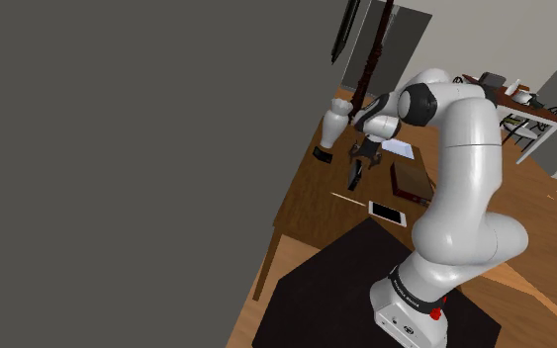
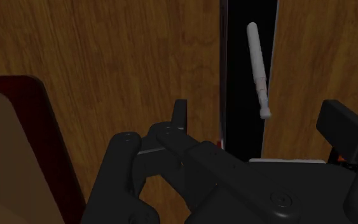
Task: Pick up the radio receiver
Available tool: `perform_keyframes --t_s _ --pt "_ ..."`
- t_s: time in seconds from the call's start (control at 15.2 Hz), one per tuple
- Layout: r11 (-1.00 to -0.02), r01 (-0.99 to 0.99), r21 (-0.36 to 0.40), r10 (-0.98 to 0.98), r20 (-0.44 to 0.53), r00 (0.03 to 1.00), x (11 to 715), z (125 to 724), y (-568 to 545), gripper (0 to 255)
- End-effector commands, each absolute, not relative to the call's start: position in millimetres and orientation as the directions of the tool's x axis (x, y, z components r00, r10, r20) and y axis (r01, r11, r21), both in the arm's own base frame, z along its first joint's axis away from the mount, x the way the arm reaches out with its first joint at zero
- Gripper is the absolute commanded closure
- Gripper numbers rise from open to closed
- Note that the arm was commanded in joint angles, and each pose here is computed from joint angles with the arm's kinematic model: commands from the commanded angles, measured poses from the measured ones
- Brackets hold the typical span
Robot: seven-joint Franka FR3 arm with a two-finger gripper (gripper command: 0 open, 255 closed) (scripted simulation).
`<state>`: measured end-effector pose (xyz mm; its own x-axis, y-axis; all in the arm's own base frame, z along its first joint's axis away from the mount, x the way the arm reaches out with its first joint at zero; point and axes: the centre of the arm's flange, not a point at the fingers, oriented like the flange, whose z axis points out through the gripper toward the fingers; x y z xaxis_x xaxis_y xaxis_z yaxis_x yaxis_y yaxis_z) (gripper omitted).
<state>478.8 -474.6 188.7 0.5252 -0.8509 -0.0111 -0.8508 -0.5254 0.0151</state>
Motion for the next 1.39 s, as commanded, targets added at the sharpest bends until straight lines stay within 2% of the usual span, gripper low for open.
perform_keyframes --t_s 0.0,0.4,0.46,1.06,1.32 --pt "-0.522 -0.853 0.015 -0.853 -0.010 0.522 478.0 177.9 -475.7 0" --pt "-0.522 -0.853 0.015 -0.853 -0.010 0.522 478.0 153.7 -475.7 0" --pt "-0.522 -0.853 0.015 -0.853 -0.010 0.522 477.6 153.5 -475.6 255" --pt "-0.522 -0.853 0.015 -0.853 -0.010 0.522 478.0 153.7 -475.7 255" --pt "-0.522 -0.853 0.015 -0.853 -0.010 0.522 478.0 174.8 -475.7 255"
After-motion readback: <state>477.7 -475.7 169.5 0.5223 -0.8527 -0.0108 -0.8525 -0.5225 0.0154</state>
